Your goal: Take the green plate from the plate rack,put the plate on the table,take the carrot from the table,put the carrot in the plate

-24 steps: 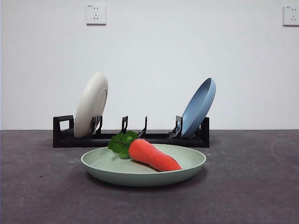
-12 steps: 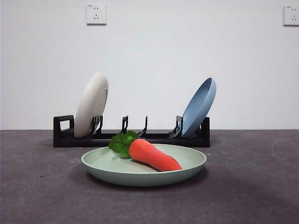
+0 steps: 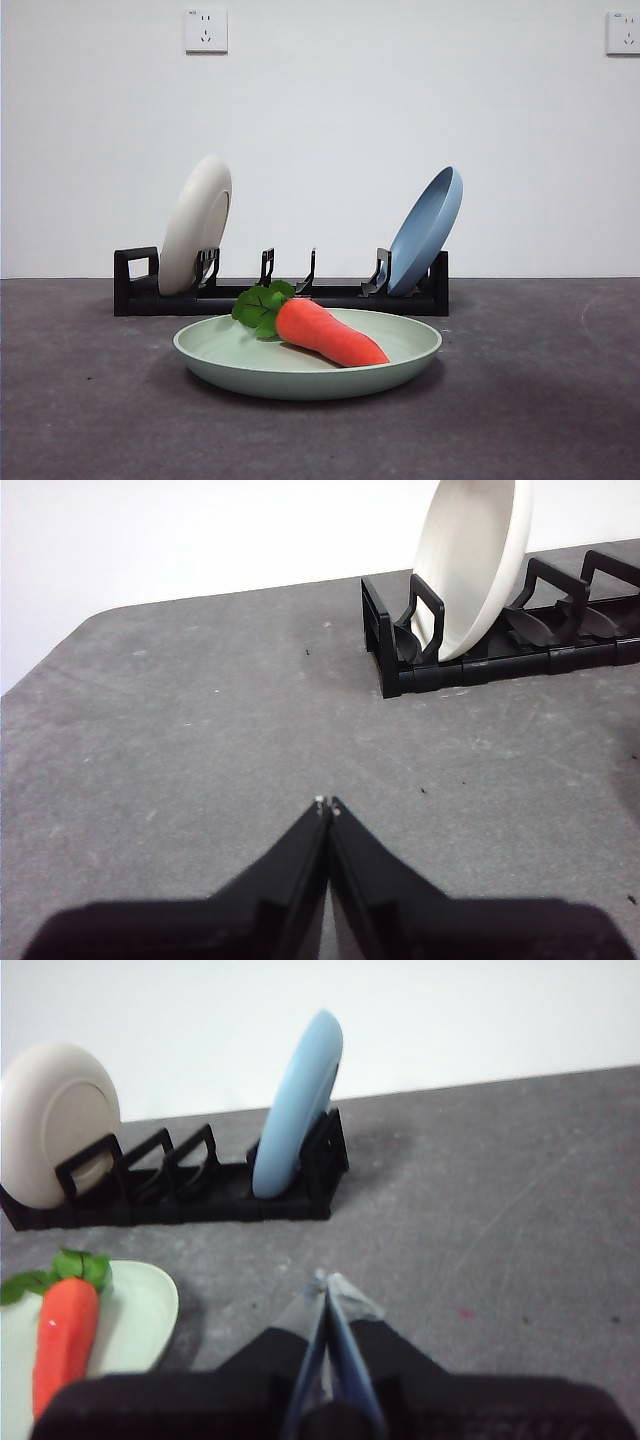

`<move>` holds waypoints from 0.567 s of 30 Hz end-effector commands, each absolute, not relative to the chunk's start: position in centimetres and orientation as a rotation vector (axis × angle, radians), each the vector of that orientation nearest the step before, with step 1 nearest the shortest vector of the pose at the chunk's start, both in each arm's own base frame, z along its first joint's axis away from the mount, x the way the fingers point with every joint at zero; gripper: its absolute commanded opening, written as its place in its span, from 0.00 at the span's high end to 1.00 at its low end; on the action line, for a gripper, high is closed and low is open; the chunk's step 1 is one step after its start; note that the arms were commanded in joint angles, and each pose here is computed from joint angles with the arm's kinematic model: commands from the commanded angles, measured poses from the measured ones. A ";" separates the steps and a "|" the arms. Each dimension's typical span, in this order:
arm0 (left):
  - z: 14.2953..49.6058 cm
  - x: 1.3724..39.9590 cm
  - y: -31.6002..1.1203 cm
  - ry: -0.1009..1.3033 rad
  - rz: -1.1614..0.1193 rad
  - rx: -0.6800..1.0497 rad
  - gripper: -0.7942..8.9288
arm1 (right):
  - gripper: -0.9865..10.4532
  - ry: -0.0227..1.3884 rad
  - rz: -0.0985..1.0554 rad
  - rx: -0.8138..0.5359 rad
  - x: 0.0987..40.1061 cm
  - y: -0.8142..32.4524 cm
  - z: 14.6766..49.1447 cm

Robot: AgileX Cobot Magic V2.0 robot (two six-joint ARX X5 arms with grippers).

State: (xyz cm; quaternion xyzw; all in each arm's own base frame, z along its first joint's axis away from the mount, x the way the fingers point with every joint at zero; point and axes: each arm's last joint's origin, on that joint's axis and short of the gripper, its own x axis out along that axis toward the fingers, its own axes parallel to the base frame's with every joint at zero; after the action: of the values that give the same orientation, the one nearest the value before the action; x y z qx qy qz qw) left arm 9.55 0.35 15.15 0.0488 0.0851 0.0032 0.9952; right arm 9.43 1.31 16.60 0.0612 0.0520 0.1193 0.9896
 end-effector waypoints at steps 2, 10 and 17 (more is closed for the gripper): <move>14.8 9.6 0.4 0.175 0.009 0.092 0.92 | 0.91 0.122 0.233 0.141 9.6 1.3 15.6; 14.8 9.6 0.4 0.175 0.009 0.092 0.92 | 0.91 0.188 0.208 0.182 9.5 1.3 14.9; 14.8 9.6 0.4 0.175 0.008 0.092 0.92 | 0.91 0.186 0.200 0.180 9.5 1.2 14.9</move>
State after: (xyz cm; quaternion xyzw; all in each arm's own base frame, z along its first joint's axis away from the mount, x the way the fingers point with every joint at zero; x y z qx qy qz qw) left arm 9.55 0.34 15.14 0.0488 0.0853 0.0030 0.9952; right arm 9.48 1.24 15.34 0.0849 0.0847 0.1024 0.9875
